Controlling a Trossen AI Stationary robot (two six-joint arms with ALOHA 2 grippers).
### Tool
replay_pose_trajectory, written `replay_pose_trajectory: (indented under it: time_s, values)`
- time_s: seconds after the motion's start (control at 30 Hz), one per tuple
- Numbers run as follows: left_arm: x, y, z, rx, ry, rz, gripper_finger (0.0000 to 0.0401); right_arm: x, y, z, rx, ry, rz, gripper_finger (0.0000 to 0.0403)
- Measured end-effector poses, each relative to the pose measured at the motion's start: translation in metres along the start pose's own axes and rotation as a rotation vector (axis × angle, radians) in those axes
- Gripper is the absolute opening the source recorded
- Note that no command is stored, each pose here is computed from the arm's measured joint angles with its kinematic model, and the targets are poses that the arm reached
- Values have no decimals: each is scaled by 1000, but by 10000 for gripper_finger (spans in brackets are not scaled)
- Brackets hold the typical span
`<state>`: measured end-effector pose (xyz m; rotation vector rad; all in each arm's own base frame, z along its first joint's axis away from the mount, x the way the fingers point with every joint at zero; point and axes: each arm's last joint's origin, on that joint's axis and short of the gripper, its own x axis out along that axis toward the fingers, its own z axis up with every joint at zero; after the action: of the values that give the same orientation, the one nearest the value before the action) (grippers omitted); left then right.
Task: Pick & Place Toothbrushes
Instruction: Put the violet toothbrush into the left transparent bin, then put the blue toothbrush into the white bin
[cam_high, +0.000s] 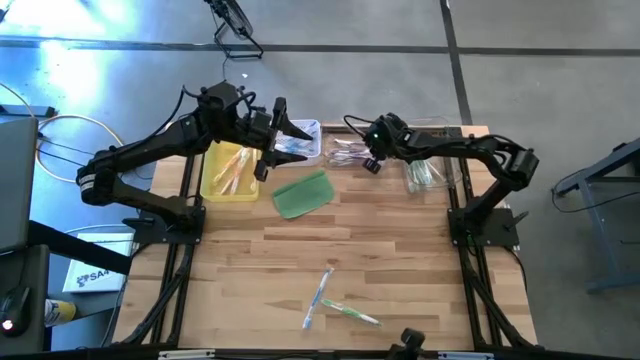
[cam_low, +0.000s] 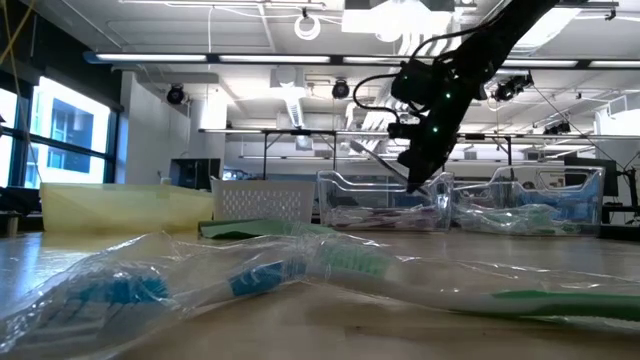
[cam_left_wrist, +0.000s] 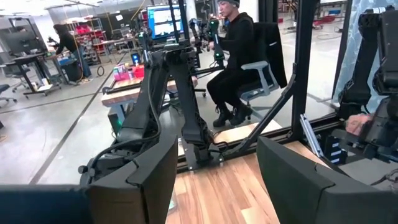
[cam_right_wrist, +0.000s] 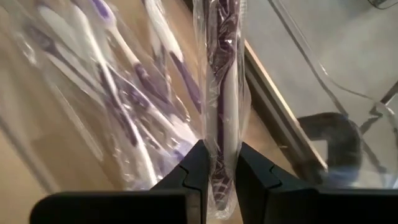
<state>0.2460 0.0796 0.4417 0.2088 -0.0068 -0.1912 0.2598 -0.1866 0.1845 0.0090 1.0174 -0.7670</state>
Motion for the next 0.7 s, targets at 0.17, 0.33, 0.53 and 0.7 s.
replay_pose_trajectory:
  time_s: [0.17, 0.33, 0.53, 0.7]
  values:
    - [0, 0, 0, 0, 0, 0, 214, 1, -3, -2, -37, 17, -1, 71]
    - [0, 0, 0, -1, 0, 0, 214, 1, -3, 0, -53, 1, -8, 177]
    - [0, 0, -1, -7, 6, -2, 214, -6, 0, 2, -63, -9, -69, 221]
    - [0, 0, -2, -13, 15, -4, 214, -28, 6, 11, -79, -94, -82, 196]
